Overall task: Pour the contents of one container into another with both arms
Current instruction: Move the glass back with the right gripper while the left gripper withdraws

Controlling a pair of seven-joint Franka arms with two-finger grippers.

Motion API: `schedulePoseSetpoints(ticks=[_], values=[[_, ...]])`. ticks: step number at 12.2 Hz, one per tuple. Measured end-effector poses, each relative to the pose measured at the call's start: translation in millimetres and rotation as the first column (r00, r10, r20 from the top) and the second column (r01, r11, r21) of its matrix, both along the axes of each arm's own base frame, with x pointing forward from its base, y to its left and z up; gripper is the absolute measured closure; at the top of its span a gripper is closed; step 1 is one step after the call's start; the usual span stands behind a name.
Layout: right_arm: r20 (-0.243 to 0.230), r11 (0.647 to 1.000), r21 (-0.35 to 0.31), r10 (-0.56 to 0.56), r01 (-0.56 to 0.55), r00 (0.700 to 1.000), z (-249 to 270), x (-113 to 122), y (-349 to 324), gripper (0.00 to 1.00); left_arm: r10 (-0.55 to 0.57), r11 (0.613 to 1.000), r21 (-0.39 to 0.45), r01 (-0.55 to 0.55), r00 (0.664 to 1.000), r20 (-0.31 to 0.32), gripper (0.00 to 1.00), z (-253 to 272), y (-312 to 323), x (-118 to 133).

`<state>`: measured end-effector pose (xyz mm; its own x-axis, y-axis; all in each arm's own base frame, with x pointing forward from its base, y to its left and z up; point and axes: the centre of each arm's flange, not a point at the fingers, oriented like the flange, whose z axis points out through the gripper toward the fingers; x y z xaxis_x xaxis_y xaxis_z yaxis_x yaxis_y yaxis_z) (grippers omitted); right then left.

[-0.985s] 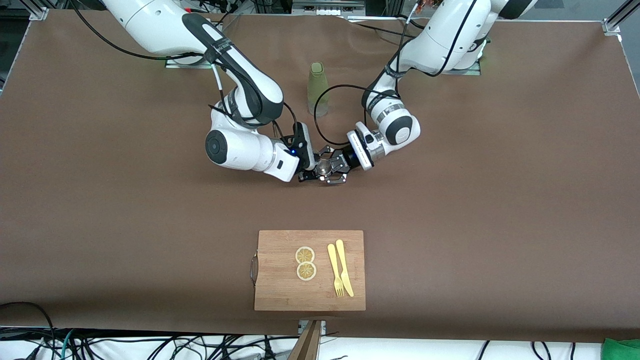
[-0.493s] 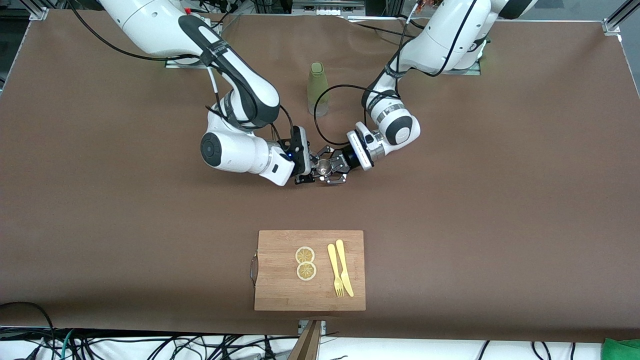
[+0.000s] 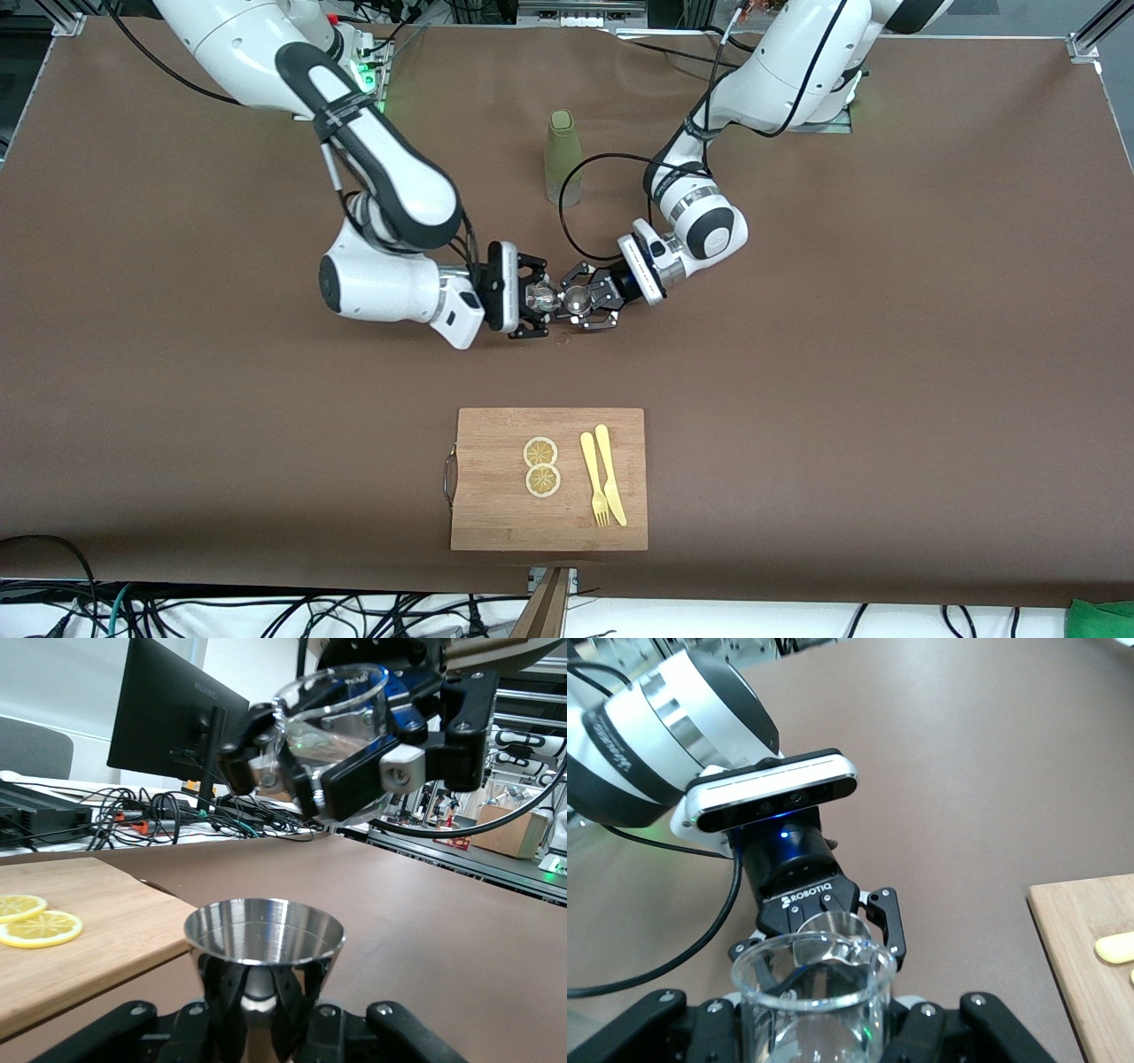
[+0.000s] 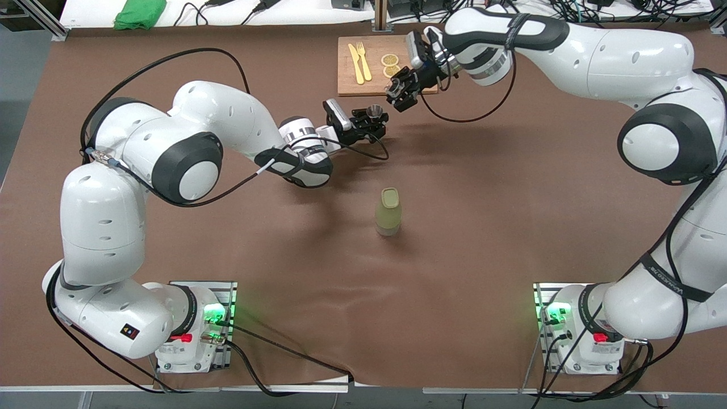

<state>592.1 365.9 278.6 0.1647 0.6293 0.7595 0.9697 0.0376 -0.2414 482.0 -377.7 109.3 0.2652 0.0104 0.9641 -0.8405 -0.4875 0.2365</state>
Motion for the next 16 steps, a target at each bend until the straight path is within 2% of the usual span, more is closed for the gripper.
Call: schedulePoseSetpoints(ticks=[3,6,8,12,14,16], values=[[-0.018,0.992,0.125,0.010,-0.008,1.000,-11,17,-57,0.87,0.020,1.000,0.003,-0.020,1.000,0.009,0.91,1,10,10],[0.025,0.966,0.249,0.064,-0.068,0.998,-25,29,-131,0.87,0.040,0.999,0.014,-0.040,0.999,0.025,0.91,4,35,29],[0.081,0.941,0.315,0.102,-0.123,0.991,-34,30,-178,0.87,0.058,0.998,0.021,-0.059,0.998,0.036,0.91,6,56,43],[0.178,0.877,0.445,0.112,-0.181,0.978,-61,20,-280,0.87,0.067,0.997,0.035,-0.069,0.996,0.062,0.91,18,93,64],[0.214,0.861,0.468,0.107,-0.198,0.971,-90,6,-329,0.87,0.037,0.998,0.050,-0.041,0.997,0.074,0.91,22,114,69],[0.223,0.858,0.476,0.096,-0.194,0.970,-124,-10,-371,0.87,0.000,0.998,0.068,-0.005,0.997,0.081,0.91,28,146,77]])
